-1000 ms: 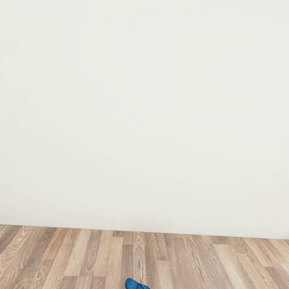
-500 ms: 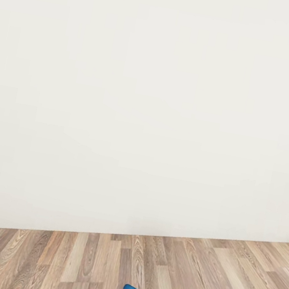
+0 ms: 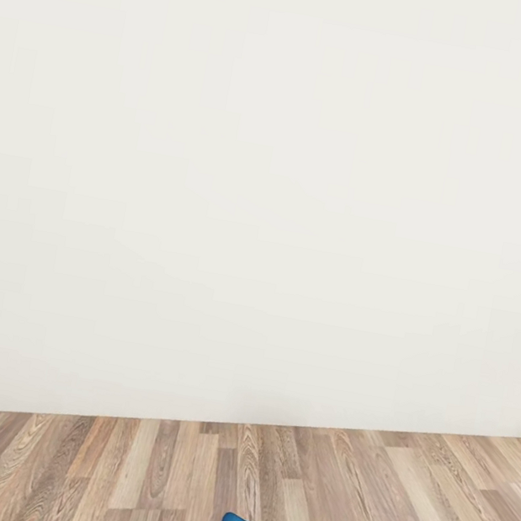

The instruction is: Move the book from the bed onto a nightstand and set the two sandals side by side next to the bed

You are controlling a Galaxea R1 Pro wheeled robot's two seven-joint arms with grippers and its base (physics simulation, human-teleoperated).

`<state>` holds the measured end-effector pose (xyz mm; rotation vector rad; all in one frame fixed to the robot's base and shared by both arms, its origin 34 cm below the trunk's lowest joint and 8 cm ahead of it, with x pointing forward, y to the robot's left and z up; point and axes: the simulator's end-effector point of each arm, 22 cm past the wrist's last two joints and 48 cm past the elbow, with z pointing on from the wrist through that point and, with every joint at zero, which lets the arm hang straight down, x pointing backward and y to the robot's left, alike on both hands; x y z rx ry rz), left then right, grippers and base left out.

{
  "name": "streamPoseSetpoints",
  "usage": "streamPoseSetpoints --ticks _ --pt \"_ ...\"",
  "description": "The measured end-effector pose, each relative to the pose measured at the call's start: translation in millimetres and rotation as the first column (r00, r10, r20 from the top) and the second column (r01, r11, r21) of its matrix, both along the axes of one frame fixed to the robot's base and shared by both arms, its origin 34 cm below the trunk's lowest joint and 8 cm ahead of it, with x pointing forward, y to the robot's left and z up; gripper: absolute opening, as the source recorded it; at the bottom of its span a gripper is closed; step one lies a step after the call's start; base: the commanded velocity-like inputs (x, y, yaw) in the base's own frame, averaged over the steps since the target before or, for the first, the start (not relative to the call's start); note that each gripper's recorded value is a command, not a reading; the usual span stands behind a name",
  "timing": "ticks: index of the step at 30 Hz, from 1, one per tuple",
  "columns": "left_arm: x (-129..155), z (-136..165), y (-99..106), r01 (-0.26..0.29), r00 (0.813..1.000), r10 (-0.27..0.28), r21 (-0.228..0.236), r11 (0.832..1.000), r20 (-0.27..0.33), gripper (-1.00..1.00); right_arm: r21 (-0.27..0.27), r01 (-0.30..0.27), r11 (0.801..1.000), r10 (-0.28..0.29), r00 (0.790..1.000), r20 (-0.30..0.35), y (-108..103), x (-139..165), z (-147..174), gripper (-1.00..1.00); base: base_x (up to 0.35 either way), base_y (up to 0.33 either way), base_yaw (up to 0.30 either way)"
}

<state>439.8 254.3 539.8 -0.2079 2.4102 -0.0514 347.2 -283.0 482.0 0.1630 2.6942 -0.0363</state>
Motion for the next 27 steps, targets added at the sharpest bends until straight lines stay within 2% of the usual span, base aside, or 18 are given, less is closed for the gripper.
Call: streamPoseSetpoints --ticks 11,13,16,17,19,20,22,23,24,27 --pt "0.3 0.2 0.2 -0.001 1.0 0.001 0.0 1.0 0.001 1.0 -0.006 -0.007 1.0 0.007 1.0 0.002 -2.7 2.2 1.1 1.0 0.0 0.0 0.0" --pt "0.3 0.3 0.4 -0.001 1.0 0.001 0.0 1.0 0.001 1.0 -0.011 -0.007 1.0 0.008 1.0 0.022 -5.0 13.2 6.5 1.0 0.0 0.0 0.0" --pt "0.4 0.3 0.4 -0.001 1.0 0.001 0.0 1.0 0.001 1.0 -0.017 -0.011 1.0 0.012 0.997 0.077 -7.1 51.4 27.9 1.0 0.0 0.0 0.0" --pt "0.4 0.3 0.4 -0.002 1.0 0.002 0.0 1.0 0.001 1.0 -0.018 -0.014 1.0 0.016 0.997 0.076 -7.4 58.1 32.5 1.0 0.0 0.0 0.0" --pt "0.4 0.3 0.5 -0.002 1.0 0.002 0.0 1.0 0.001 1.0 -0.022 -0.031 0.999 0.032 0.999 0.033 -7.2 68.8 42.3 1.0 0.0 0.0 0.0" --pt "0.4 0.3 0.5 -0.002 1.0 0.002 0.0 1.0 0.001 1.0 -0.029 -0.047 0.998 0.047 0.999 -0.022 -7.8 69.5 47.1 1.0 0.0 0.0 0.0" --pt "0.4 0.3 0.5 -0.002 1.0 0.002 0.0 1.0 0.001 1.0 -0.041 -0.066 0.997 0.063 0.995 -0.079 -9.9 72.3 54.4 1.0 0.0 0.0 0.0" --pt "0.4 0.3 0.4 -0.002 1.0 0.002 0.0 1.0 0.001 1.0 -0.058 -0.084 0.995 0.076 0.99 -0.115 -13.0 84.1 66.6 1.0 0.0 0.0 0.0" --pt "0.4 0.3 0.6 -0.001 1.0 0.001 0.0 1.0 0.001 1.0 -0.081 -0.096 0.992 0.085 0.988 -0.129 -17.4 104.0 83.3 1.0 0.0 0.0 0.0" --pt "0.4 0.3 1.3 -0.002 1.0 0.002 0.001 1.0 0.001 1.0 -0.121 -0.108 0.987 0.095 0.99 -0.105 -23.8 150.6 118.3 1.0 0.0 0.0 0.0"
